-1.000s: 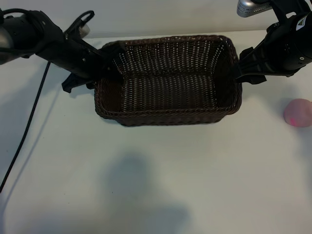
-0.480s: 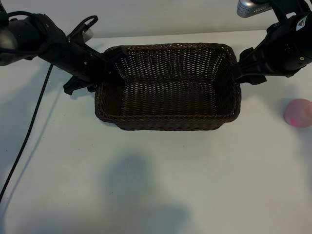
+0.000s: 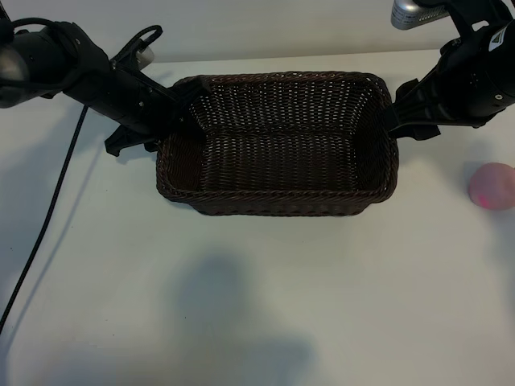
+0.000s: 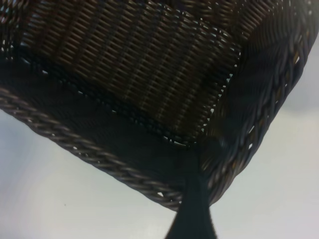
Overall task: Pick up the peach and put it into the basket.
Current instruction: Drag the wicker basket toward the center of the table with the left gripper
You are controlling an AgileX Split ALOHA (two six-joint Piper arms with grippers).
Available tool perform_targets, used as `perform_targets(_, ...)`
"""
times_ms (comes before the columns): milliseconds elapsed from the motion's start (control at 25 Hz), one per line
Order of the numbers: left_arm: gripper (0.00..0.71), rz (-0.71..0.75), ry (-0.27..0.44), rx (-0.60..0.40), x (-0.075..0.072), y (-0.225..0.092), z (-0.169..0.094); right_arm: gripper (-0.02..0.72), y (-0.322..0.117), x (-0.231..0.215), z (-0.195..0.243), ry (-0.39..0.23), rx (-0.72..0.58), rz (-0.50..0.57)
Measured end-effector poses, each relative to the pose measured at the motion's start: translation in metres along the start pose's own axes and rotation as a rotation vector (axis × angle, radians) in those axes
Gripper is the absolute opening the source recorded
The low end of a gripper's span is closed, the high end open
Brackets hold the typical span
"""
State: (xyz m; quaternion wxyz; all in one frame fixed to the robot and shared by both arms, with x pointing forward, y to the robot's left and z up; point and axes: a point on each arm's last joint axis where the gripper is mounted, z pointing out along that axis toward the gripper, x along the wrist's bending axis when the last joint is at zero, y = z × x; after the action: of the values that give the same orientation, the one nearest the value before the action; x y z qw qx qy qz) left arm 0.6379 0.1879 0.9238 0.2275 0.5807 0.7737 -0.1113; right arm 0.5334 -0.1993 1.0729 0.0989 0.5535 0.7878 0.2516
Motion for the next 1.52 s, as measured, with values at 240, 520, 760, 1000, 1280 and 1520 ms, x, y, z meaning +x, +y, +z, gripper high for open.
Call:
perform_targets(240, 0.32, -0.001, -0.001, 0.0, 0.0, 0.0, 0.0, 0.587, 0.0, 0.0, 0.0, 0.0, 0.0, 0.0)
perform_targets(520, 0.32, 0.001, -0.004, -0.002, -0.001, 0.001, -0.001, 0.587, 0.0, 0.0, 0.0, 0.0, 0.001, 0.0)
perform_targets(760, 0.439, -0.009, -0.014, -0.002, -0.003, 0.001, -0.002, 0.587, 0.0, 0.0, 0.0, 0.0, 0.001, 0.0)
perform_targets(1000, 0.608, -0.012, -0.029, -0.012, -0.007, 0.002, -0.008, 0.587, 0.0, 0.0, 0.0, 0.0, 0.002, 0.0)
perform_targets(1280, 0.62, 0.06, 0.004, -0.002, -0.012, -0.003, -0.029, 0.587, 0.0, 0.0, 0.0, 0.0, 0.002, 0.0)
perform_targets(1520, 0.62, 0.119, 0.049, -0.022, -0.021, -0.003, -0.059, 0.587, 0.0, 0.0, 0.0, 0.0, 0.002, 0.0)
